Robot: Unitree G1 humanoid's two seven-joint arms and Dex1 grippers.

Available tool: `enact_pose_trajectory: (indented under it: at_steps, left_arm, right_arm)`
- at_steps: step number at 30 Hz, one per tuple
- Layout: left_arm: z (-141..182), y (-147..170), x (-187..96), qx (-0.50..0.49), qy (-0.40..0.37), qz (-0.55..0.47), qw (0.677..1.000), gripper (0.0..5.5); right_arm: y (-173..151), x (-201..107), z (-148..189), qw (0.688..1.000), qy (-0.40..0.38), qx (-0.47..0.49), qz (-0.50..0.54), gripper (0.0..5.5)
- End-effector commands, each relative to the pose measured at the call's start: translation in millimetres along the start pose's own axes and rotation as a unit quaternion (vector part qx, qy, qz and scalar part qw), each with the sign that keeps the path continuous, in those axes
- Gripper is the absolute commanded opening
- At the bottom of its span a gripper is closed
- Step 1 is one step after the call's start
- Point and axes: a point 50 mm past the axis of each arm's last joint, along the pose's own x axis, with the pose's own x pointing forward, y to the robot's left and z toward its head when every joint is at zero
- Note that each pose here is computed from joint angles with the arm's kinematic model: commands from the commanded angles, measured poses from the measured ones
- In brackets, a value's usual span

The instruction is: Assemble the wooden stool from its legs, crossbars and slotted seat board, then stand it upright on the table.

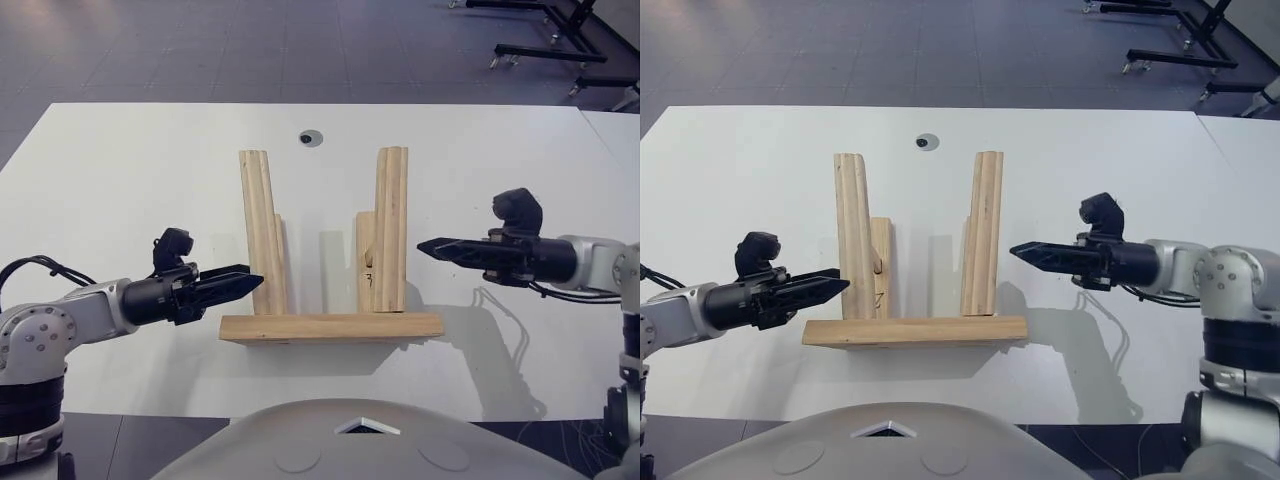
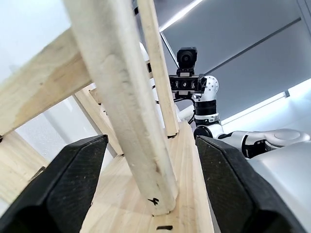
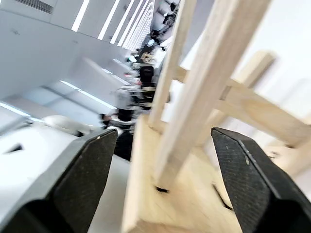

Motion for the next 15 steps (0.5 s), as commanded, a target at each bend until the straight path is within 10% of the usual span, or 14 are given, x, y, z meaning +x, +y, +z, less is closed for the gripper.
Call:
enact_pose_trajectory:
  at_steps: [1, 7, 15]
  left_arm:
    - [8, -14, -29, 0.095, -0.010, 0.069, 0.993, 3.31]
    - [-2, -16, -70, 0.304, 0.045, 0.195, 0.931, 3.31]
    - [-62, -9, -58, 0.389, 0.166, 0.116, 0.899, 3.31]
  right_arm:
    - [-4, -16, -16, 0.983, 0.006, -0.127, -0.133, 3.55]
    - [-18, -32, -39, 0.918, 0.014, -0.260, -0.299, 3.55]
    - [-9, -21, -69, 0.906, 0.143, -0.384, -0.102, 3.55]
